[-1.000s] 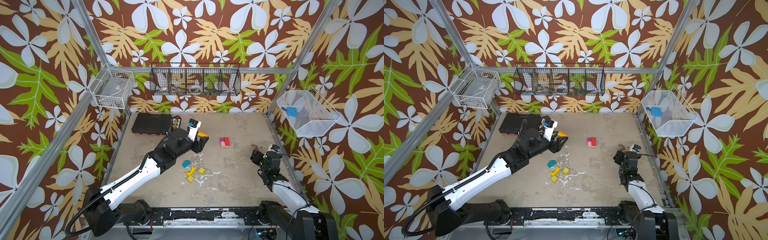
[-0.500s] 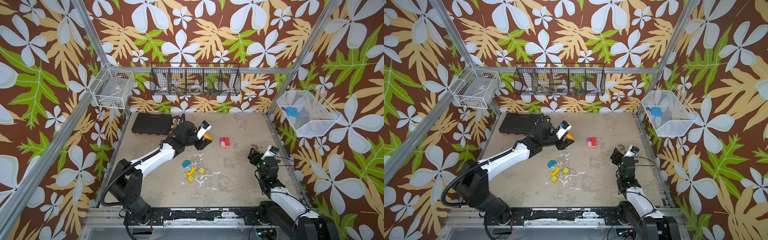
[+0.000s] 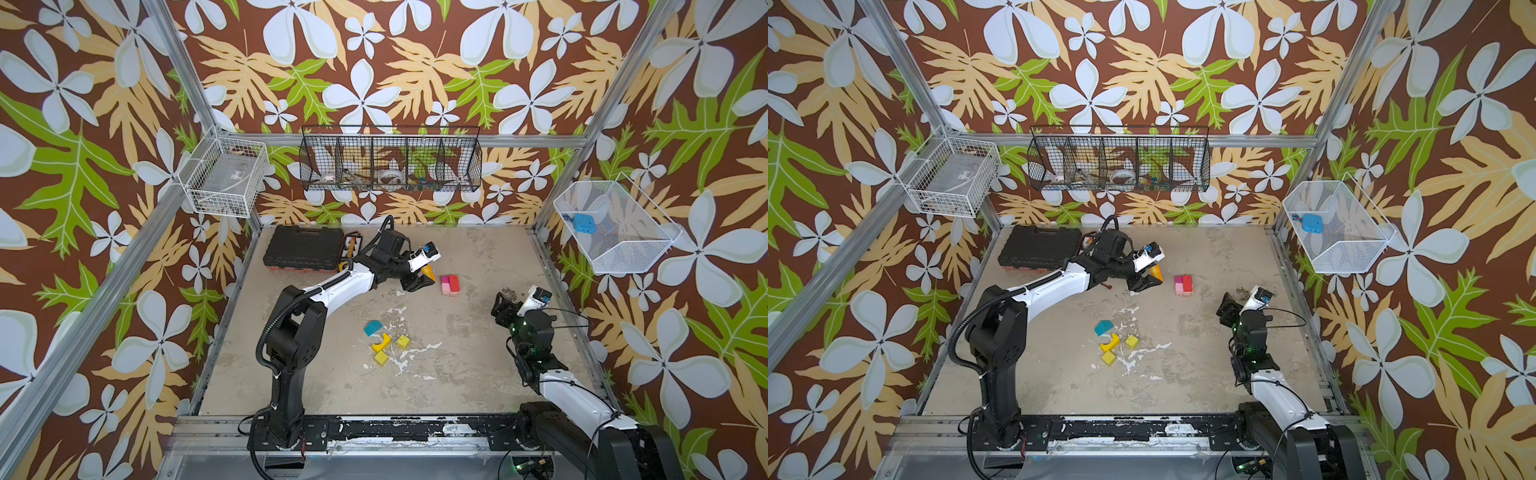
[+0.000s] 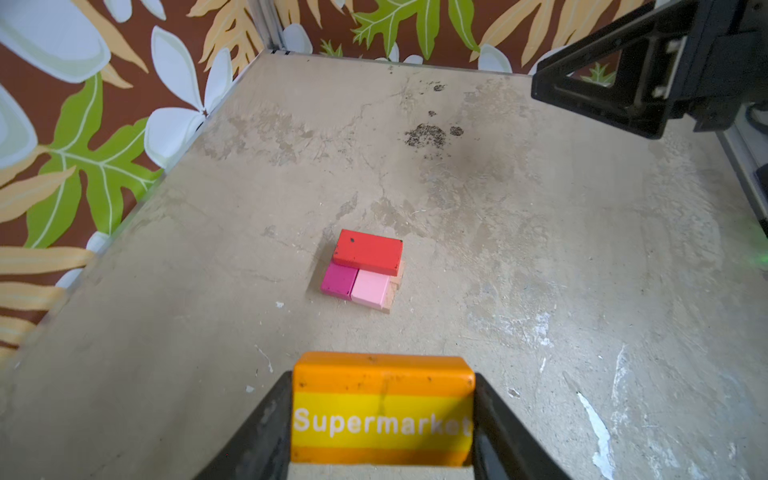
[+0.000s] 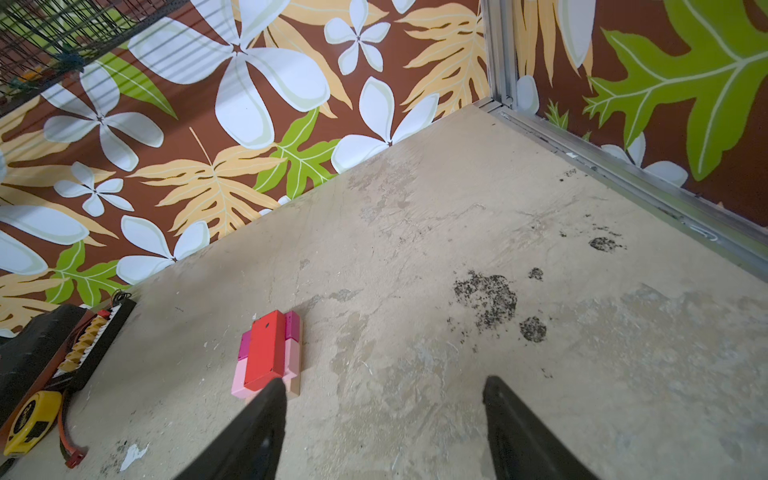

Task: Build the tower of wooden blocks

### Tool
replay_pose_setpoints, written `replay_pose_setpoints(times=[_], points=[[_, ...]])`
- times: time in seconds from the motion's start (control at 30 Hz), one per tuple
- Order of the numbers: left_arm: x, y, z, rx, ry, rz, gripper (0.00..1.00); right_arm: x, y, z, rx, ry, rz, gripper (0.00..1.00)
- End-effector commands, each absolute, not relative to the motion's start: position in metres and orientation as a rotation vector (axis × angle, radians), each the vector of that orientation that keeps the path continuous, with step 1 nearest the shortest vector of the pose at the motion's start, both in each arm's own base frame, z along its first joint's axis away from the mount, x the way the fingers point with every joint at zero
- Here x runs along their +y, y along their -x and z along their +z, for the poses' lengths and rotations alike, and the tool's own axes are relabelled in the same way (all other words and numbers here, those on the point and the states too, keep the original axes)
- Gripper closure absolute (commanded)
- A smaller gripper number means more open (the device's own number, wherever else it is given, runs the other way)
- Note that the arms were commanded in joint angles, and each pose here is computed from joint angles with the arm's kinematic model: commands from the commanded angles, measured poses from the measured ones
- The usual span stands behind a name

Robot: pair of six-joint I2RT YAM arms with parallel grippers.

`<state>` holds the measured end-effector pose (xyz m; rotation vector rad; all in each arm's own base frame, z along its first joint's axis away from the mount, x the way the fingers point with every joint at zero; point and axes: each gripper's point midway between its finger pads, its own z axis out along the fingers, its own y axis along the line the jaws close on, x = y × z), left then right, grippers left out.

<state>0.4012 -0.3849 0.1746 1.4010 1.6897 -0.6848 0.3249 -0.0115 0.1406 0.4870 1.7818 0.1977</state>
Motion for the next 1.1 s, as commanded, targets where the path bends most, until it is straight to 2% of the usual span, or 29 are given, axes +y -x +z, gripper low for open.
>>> replay_pose_setpoints(times=[0.0, 0.23, 0.67, 0.93, 1.07], points=[[-0.394, -0.396, 0.169, 1.607, -1.53, -0.731, 1.0, -0.013, -0.325, 0.147, 1.751, -0.489, 0.197, 0.24], [-0.41, -0.425, 0.132, 1.687, -1.636, -0.701, 1.0, -0.012, -0.326, 0.147, 1.753, -0.484, 0.201, 0.24], [-0.435, -0.444, 0.097, 1.756, -1.712, -0.545, 1.0, -0.012, -0.327, 0.146, 1.76, -0.486, 0.198, 0.23], [-0.449, -0.467, 0.102, 1.794, -1.596, -0.47, 1.0, -0.012, -0.327, 0.145, 1.762, -0.485, 0.199, 0.23], [-0.451, -0.466, 0.098, 1.795, -1.604, -0.464, 1.0, -0.011, -0.327, 0.146, 1.76, -0.483, 0.202, 0.22]])
